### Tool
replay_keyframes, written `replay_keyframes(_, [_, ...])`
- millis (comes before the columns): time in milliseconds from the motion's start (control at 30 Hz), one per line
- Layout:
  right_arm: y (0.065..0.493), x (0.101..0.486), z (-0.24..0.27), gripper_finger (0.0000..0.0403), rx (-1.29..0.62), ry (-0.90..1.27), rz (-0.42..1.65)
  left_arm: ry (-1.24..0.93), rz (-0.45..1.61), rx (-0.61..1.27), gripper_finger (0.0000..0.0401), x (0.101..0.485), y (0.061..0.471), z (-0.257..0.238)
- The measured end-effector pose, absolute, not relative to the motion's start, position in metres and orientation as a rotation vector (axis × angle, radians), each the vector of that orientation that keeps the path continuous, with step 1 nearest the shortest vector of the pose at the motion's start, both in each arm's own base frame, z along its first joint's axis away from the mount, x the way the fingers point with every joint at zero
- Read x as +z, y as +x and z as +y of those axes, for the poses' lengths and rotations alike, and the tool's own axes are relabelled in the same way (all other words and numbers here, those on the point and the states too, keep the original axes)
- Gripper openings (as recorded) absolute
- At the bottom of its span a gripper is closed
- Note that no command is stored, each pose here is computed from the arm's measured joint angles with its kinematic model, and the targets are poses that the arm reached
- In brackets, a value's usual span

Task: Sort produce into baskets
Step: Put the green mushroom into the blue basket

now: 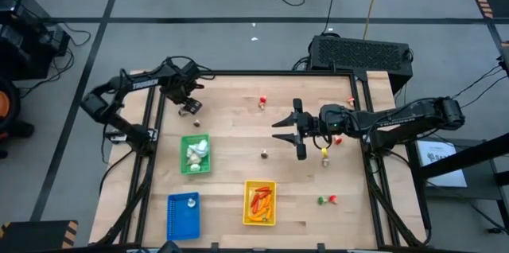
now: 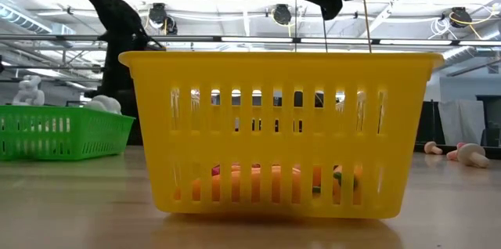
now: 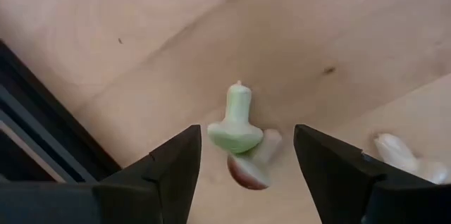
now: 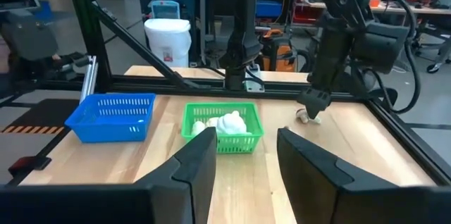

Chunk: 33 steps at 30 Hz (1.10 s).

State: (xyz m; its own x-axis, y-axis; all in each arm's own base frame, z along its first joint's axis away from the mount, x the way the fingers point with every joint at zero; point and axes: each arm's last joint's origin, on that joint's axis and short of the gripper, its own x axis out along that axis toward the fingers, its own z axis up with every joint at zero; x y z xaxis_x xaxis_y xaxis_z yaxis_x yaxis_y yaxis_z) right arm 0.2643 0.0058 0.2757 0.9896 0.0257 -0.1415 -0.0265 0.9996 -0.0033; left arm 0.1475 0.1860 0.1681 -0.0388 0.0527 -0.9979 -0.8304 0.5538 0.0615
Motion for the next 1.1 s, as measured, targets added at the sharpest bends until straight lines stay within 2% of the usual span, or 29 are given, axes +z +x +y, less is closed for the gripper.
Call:
replay_keyframes(500, [0.264,0.273,0.006,0.0141,0.027,-0.012,0.169,-0.818,1.387,0.833,0.0235,0.164,0.130,0.203])
replay_keyframes(1100, [0.264,0.273,0.006,0.0141,0.027,-0.012,0.170,-0.810,1.454,0.775,0.0235,0.153,0.138,0.200])
